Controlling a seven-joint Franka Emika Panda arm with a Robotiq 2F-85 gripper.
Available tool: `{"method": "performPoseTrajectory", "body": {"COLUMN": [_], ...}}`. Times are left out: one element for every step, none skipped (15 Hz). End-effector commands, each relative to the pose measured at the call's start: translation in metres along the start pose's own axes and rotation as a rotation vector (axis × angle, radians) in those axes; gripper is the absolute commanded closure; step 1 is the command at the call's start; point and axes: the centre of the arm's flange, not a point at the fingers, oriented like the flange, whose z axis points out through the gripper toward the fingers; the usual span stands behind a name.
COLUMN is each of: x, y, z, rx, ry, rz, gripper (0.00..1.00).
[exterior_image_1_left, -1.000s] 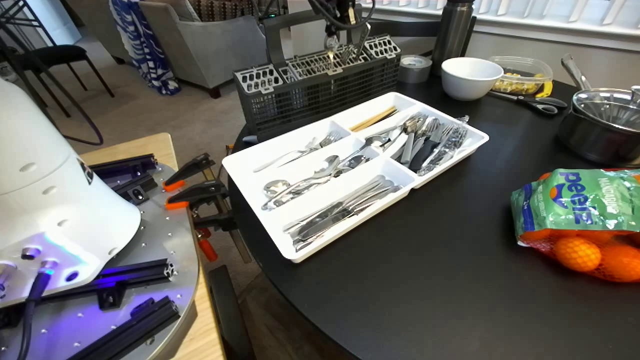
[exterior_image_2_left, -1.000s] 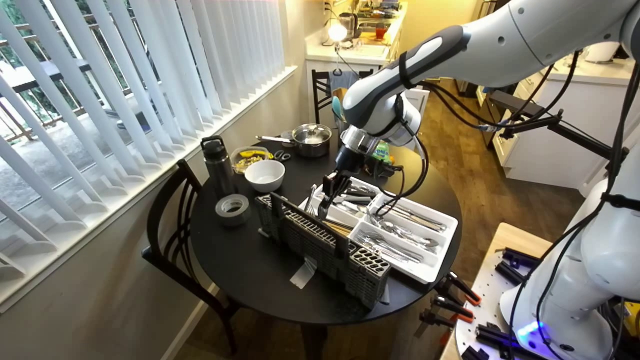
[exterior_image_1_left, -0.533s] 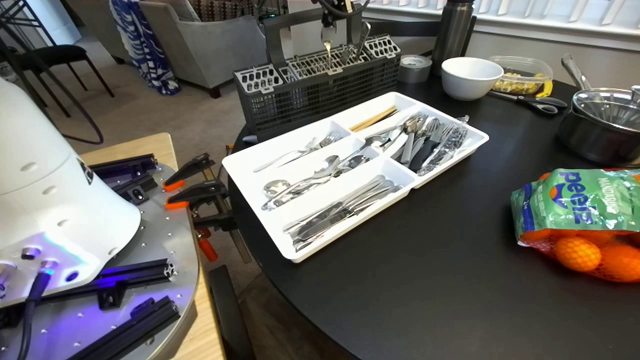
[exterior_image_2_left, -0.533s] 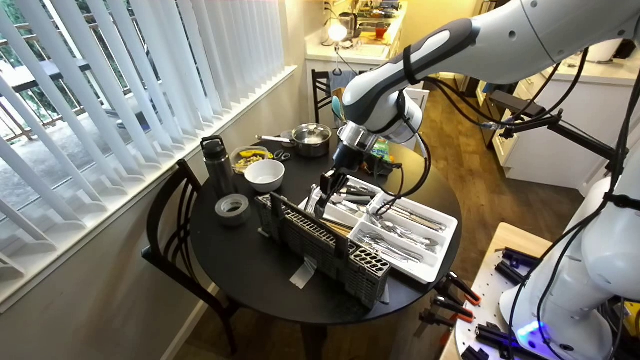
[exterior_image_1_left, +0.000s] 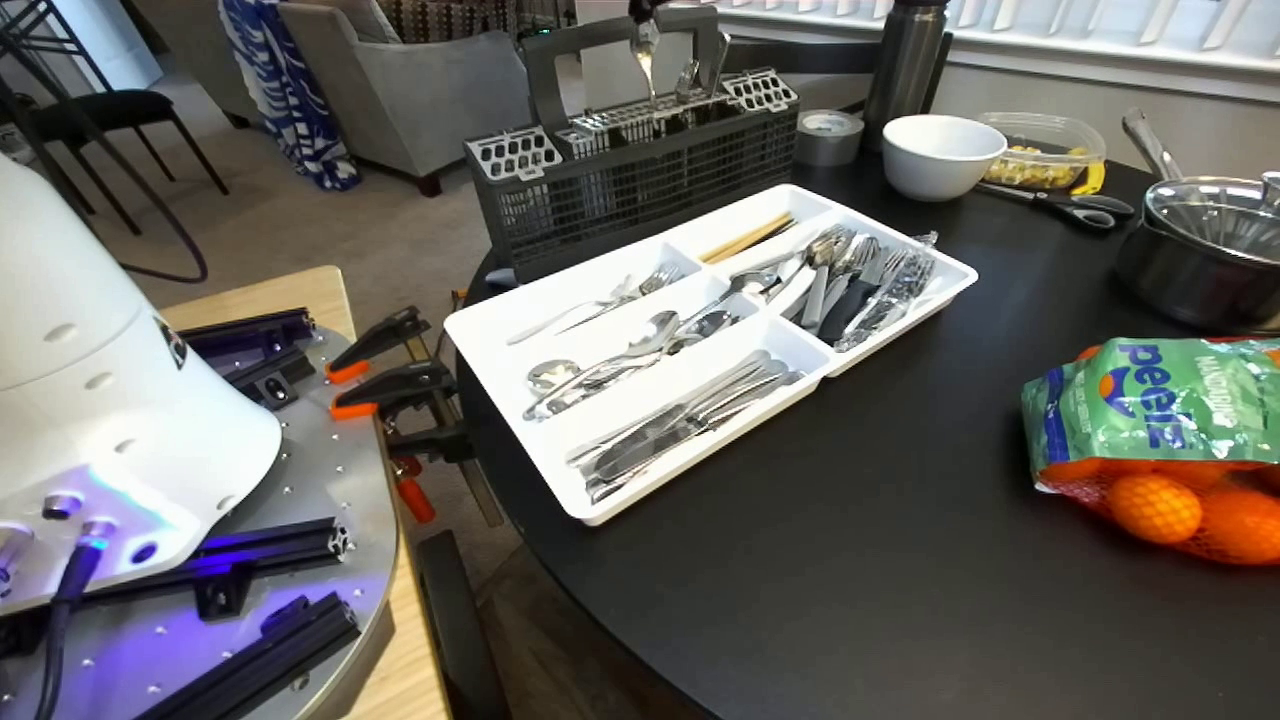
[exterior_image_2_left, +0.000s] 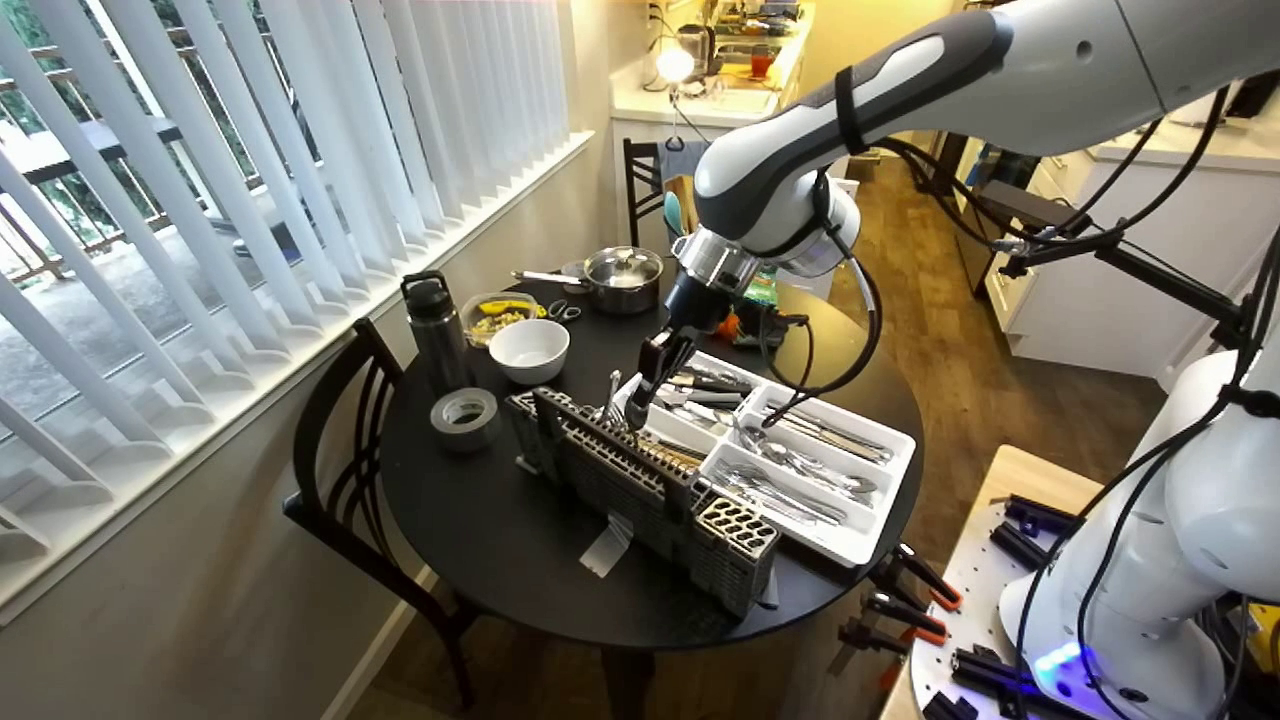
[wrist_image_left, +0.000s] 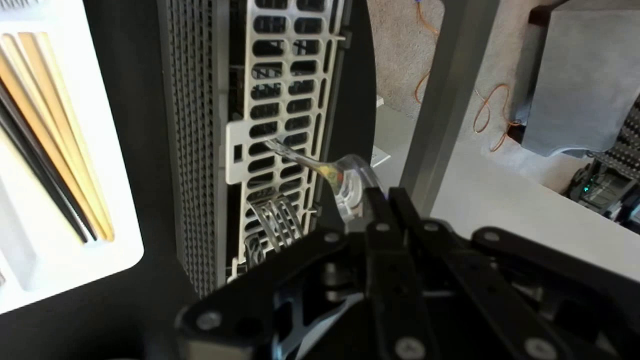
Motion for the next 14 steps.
{"method": "performPoseTrajectory", "body": {"x": [-0.022,-0.023,-0.024,-0.025,-0.025,-0.025,-0.024,-0.023,-0.023,-0.022,-0.021,-0.019,-0.017,-0.015], "y": [-0.022,-0.025,-0.025,-0.026,-0.025,-0.023,-0.021,-0.019,-0.017,-0.015,-0.012,-0.009,-0.005,-0.002], "z": [-0.022,-0.025,-0.028,-0.030,-0.029,-0.029,-0.028,-0.027,-0.027,-0.027,-0.027,-0.027,-0.028,-0.029], "rx": [-0.033,-0.037,-0.036,-0.036,-0.037,-0.038,-0.041,-0.045,-0.051,-0.057,-0.056,-0.043,-0.017,-0.003], "ry": [0.026,0.036,0.044,0.048,0.049,0.050,0.050,0.051,0.054,0.056,0.062,0.059,0.064,0.064], "rz": [-0.036,-0.041,-0.045,-0.047,-0.046,-0.042,-0.036,-0.031,-0.027,-0.024,-0.023,-0.032,-0.046,-0.046], "gripper": [0.97,0.97,0.97,0.97,0.97,0.98,0.97,0.97,0.97,0.97,0.97,0.97,0.97,0.97]}}
